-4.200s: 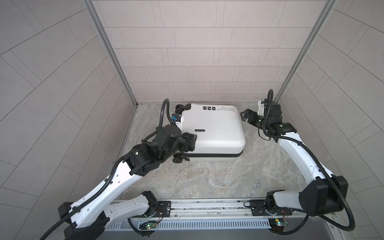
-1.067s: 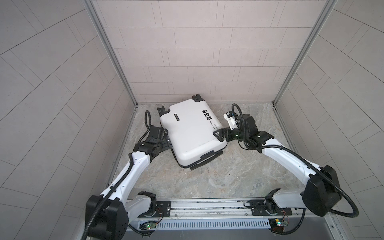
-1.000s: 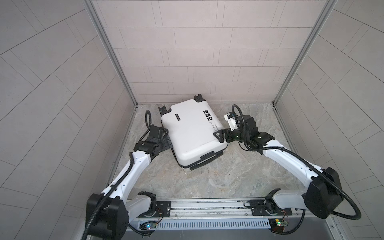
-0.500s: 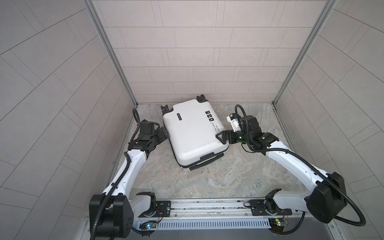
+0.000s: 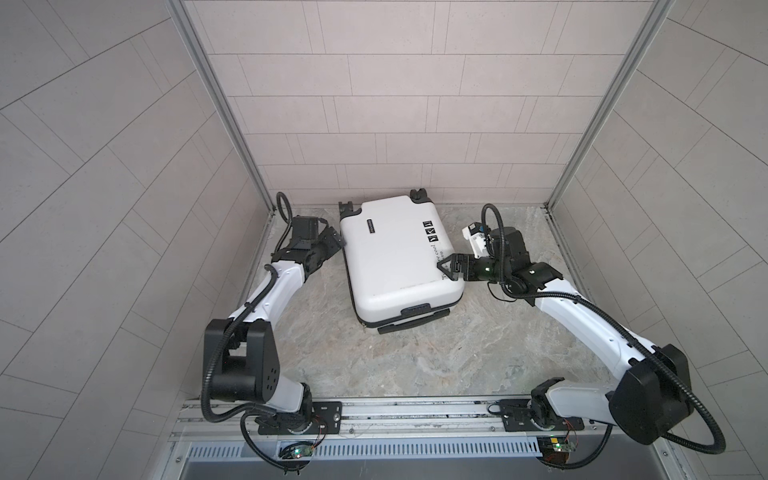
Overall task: Pack the luggage
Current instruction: 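Push the white suitcase square toward the back wall with both grippers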
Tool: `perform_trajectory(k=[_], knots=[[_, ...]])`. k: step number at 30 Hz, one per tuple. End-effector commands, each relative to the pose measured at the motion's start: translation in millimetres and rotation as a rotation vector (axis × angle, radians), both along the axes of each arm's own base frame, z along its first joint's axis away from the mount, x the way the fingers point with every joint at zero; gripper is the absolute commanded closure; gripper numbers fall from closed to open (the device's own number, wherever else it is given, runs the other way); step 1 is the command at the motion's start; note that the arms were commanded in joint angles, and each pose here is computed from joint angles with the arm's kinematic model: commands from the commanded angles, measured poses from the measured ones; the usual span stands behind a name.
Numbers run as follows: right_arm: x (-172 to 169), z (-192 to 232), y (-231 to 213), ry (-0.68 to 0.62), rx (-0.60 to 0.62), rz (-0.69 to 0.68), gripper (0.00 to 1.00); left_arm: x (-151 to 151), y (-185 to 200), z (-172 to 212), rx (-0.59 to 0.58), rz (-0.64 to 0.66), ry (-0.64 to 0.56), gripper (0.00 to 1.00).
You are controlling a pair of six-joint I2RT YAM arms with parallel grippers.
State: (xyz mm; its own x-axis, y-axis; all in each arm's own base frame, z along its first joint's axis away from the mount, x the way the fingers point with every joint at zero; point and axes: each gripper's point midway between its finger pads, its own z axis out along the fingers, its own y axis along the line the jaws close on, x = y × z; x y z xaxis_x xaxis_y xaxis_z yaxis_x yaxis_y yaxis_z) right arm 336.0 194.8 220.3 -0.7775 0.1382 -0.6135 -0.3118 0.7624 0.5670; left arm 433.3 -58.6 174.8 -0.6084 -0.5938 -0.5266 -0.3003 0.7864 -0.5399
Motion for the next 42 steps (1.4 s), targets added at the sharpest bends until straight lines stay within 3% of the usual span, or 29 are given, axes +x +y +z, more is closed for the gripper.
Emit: perform_trajectory(k=[1,7,12,17,22,31,35,39,42], knots=[[3,-5,0,0.031,0.048,0.008,0.0,6,-55,0,-0.058,-0.146,-0.005,0.09],[14,-3,-16,0.028,0.038,-0.033,0.0,21,-91,-2,-0.061,-0.213,-0.011,0.09],[-2,3,-29,-0.001,-0.055,-0.021,0.0,12,-84,15,0.014,-0.23,-0.04,0.09],[-38,-2,-41,0.006,-0.109,0.001,0.0,-31,-70,39,0.11,-0.296,-0.087,0.09],[-80,-16,-43,0.026,-0.117,0.037,0.0,-105,-59,46,0.199,-0.382,-0.151,0.08],[-123,-46,-36,0.05,-0.191,0.093,0.0,-218,-87,47,0.216,-0.625,-0.314,0.07],[-116,-56,-34,0.062,-0.213,0.076,0.0,-237,-97,28,0.249,-0.704,-0.268,0.07],[-101,-59,-29,0.062,-0.223,0.061,0.0,-233,-109,13,0.407,-0.769,-0.231,0.07],[-91,-57,-28,0.064,-0.243,0.051,0.0,-216,-107,-2,0.533,-0.744,-0.191,0.06]])
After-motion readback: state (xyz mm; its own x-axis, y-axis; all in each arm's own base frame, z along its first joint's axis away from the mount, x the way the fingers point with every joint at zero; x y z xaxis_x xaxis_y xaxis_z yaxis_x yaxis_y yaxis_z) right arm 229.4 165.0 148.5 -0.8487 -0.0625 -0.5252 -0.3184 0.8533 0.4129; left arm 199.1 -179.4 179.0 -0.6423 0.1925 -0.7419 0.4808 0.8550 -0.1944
